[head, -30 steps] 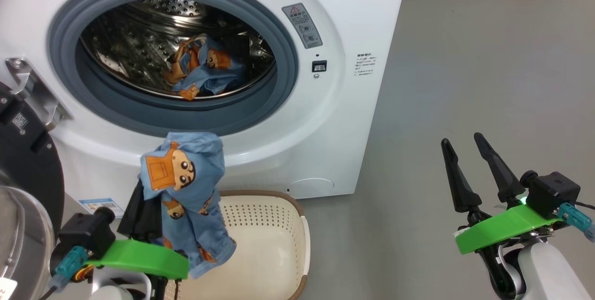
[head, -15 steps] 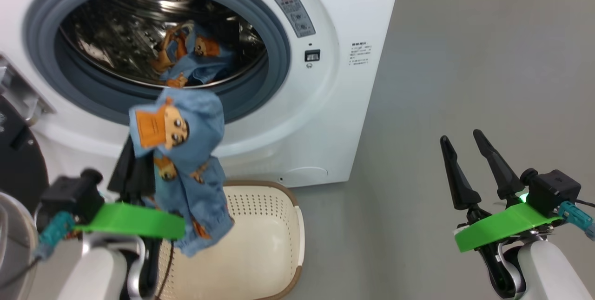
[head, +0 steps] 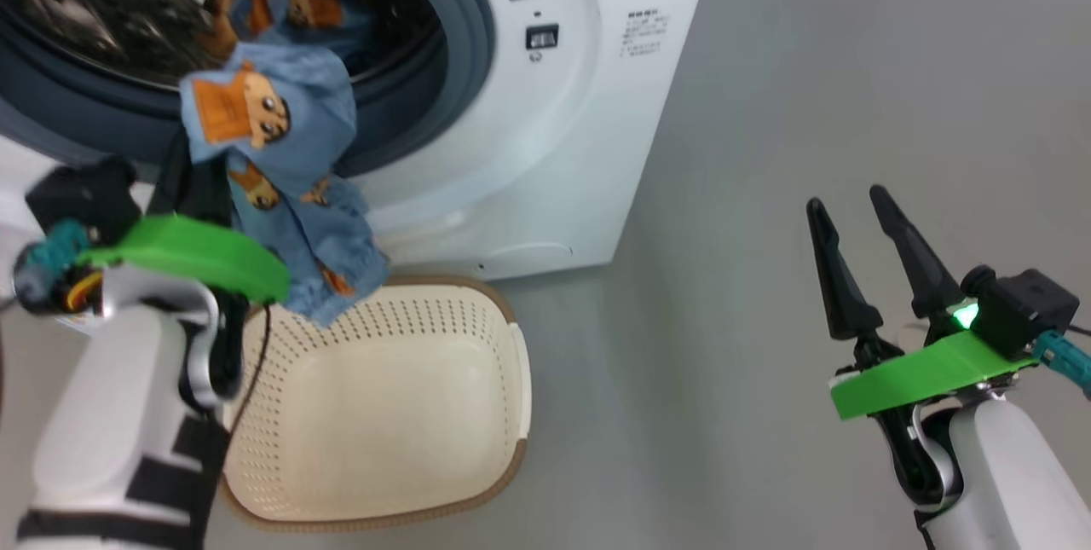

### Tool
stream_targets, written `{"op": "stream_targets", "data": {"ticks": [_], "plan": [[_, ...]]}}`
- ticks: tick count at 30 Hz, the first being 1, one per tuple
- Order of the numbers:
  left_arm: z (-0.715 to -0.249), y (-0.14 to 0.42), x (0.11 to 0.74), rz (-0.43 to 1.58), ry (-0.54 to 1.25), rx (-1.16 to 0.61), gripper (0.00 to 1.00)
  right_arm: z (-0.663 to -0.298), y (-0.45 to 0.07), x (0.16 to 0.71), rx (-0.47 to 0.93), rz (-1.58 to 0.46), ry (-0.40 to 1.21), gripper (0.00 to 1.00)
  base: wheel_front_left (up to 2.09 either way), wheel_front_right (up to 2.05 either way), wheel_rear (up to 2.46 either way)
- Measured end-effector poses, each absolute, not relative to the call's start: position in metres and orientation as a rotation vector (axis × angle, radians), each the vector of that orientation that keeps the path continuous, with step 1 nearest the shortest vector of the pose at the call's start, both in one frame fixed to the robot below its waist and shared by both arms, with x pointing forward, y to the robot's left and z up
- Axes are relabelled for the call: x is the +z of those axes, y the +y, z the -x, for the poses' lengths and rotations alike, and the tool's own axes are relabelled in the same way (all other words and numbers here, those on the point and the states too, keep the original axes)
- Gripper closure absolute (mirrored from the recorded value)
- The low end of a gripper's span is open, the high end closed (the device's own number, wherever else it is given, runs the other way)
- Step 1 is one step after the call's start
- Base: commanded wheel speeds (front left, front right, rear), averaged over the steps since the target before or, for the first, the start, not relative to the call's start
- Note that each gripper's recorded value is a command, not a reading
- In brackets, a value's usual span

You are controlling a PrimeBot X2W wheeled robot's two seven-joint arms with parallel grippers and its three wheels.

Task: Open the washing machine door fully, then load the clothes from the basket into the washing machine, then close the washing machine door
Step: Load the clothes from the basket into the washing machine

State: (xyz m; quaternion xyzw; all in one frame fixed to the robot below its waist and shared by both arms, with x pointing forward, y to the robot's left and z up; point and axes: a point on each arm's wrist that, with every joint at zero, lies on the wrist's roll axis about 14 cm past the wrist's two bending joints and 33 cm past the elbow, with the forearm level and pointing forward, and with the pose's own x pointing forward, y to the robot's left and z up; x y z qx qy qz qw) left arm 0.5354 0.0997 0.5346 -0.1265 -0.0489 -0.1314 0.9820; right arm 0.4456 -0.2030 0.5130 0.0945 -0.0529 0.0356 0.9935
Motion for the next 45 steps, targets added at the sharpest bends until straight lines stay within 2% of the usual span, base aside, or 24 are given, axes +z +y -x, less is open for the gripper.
{"op": "stream_targets", "data": {"ticks": [19,24,31,34,36,45], "plan": [[-0.661,0.078,0.45,0.244,0.104,-0.249,1.0,-0.481,-0.224,0.455,0.01,-0.162,0.003,0.0,0.0,0.0,0.0],[-0.687,0.079,0.446,0.262,0.079,-0.223,1.0,-0.487,-0.229,0.44,-0.004,-0.154,0.031,0.0,0.0,0.0,0.0],[-0.717,0.077,0.487,0.287,-0.109,-0.199,1.0,-0.488,-0.235,0.421,-0.031,-0.15,0.07,0.0,0.0,0.0,0.0],[-0.718,0.076,0.471,0.278,-0.081,-0.179,1.0,-0.486,-0.238,0.418,-0.041,-0.147,0.079,0.0,0.0,0.0,0.0],[-0.716,0.072,0.453,0.273,-0.026,-0.177,0.0,-0.485,-0.239,0.418,-0.044,-0.144,0.081,0.0,0.0,0.0,0.0],[-0.704,0.067,0.43,0.205,0.066,-0.21,0.0,-0.488,-0.232,0.422,-0.021,-0.15,0.069,0.0,0.0,0.0,0.0]]}}
